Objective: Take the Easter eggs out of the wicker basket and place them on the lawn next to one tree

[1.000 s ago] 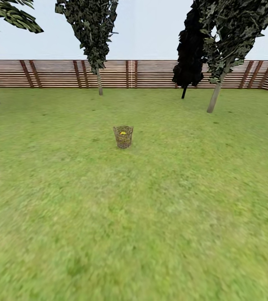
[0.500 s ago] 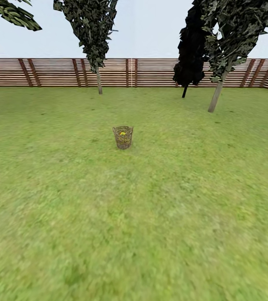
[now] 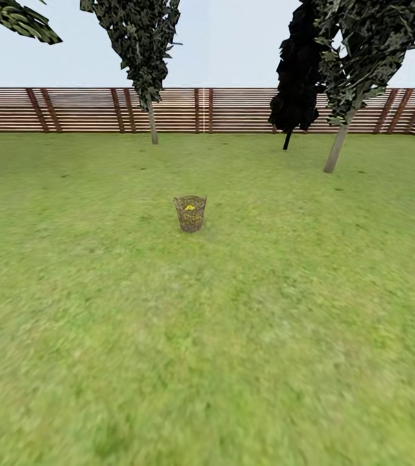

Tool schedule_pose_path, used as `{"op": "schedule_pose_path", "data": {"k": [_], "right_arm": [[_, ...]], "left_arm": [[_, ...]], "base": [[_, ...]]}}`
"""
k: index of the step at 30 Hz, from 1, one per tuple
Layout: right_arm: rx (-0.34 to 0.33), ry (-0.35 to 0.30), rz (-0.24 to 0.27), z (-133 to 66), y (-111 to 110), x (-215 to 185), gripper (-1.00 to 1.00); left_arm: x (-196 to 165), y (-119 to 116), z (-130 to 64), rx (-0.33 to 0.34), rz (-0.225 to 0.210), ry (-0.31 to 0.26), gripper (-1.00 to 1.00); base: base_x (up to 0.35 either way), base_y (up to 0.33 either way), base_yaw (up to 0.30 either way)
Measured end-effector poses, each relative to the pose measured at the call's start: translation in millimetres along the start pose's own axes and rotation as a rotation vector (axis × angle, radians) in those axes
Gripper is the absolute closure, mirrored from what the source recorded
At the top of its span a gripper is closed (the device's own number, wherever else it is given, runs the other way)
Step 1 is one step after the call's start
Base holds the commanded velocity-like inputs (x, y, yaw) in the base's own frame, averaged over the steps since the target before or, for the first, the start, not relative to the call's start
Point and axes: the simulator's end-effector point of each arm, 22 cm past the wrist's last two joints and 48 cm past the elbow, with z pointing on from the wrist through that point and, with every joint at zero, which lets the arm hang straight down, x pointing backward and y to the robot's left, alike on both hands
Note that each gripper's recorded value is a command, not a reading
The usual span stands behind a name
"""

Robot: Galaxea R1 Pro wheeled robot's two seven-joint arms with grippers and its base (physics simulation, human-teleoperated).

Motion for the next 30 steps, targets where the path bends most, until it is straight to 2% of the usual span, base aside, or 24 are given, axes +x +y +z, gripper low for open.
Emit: {"op": "schedule_pose_path", "data": {"k": [30], "right_arm": [[0.000,0.013,-0.001,-0.2,0.2,5.0,-1.00]], "left_arm": [[5.3,-0.7,-0.8,0.001,0.000,0.014,-1.00]], "base": [[0.179,0.000,0.000]]}}
